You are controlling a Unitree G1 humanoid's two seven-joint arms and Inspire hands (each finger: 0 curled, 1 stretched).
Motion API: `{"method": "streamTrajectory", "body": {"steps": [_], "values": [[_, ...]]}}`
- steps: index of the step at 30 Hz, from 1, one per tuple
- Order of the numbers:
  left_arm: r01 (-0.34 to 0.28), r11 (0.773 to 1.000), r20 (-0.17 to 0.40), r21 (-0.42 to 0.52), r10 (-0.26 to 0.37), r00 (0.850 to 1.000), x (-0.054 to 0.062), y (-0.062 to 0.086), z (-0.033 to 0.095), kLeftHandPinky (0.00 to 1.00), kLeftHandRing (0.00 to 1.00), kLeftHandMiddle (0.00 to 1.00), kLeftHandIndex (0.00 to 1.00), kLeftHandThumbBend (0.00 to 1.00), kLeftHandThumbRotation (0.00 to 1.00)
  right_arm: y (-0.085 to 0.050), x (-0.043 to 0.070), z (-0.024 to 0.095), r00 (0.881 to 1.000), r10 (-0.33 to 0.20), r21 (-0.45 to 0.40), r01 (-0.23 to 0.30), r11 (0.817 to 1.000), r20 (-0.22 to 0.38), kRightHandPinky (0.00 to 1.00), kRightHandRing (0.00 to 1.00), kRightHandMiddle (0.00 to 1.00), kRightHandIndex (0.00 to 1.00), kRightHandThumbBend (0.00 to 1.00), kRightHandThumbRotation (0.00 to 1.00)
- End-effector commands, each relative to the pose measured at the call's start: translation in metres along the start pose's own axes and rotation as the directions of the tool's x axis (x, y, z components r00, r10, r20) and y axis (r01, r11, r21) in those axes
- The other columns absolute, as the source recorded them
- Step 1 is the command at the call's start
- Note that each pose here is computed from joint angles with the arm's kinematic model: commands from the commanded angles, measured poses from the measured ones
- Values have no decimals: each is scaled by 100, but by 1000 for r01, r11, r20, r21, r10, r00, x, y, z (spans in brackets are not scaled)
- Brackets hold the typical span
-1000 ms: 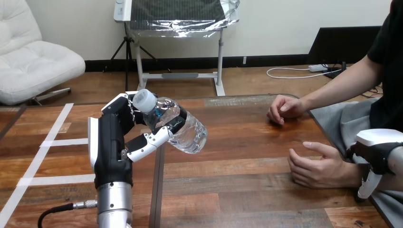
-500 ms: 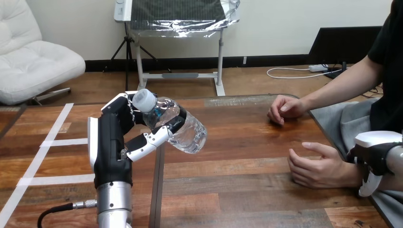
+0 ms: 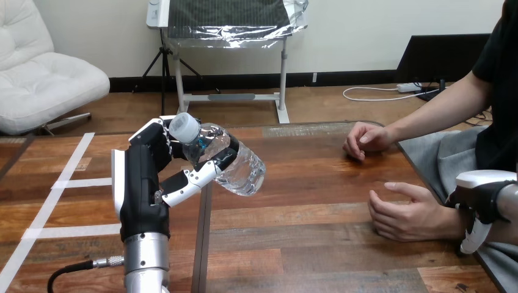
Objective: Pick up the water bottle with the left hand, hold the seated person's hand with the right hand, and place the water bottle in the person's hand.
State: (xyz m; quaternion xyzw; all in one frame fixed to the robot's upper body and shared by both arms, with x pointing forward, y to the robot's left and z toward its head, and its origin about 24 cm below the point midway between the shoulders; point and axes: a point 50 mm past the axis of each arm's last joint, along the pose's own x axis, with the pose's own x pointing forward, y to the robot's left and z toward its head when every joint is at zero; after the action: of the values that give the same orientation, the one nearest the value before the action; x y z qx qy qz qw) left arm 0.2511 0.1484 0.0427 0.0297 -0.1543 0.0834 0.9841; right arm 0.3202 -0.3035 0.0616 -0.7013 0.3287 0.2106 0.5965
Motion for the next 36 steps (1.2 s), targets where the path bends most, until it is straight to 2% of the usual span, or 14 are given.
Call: {"method": "streamTrajectory", "body": {"steps": [1,7,11,20,26,31,36], "values": [[-8,1000,121,-12,10,993,15,0,21,42,42,44,50,63,0,6,5,12,997,69,37,-70,997,28,57,69,78,82,66,4],[-8,1000,121,-13,10,993,15,1,21,42,42,44,50,63,0,8,6,13,996,77,49,-79,996,42,56,66,75,80,65,1],[-8,1000,117,-16,9,993,15,1,21,42,42,44,50,63,0,10,7,15,995,85,-2,-85,996,51,56,66,74,79,64,1],[-4,1000,129,-19,6,992,15,2,22,42,41,44,50,62,0,14,9,16,995,88,-13,-87,996,53,64,69,75,77,61,3],[-6,1000,125,-18,8,992,15,3,22,43,41,44,50,62,0,16,10,18,993,105,-28,-103,994,62,59,67,74,76,60,1],[-12,1000,129,-8,13,992,16,3,22,43,41,44,50,62,0,19,11,18,993,89,27,-91,995,82,53,63,71,74,61,0],[-14,1000,129,-7,14,991,16,4,22,43,41,44,49,62,0,21,12,19,992,90,33,-93,995,85,53,64,72,72,62,0]]}}
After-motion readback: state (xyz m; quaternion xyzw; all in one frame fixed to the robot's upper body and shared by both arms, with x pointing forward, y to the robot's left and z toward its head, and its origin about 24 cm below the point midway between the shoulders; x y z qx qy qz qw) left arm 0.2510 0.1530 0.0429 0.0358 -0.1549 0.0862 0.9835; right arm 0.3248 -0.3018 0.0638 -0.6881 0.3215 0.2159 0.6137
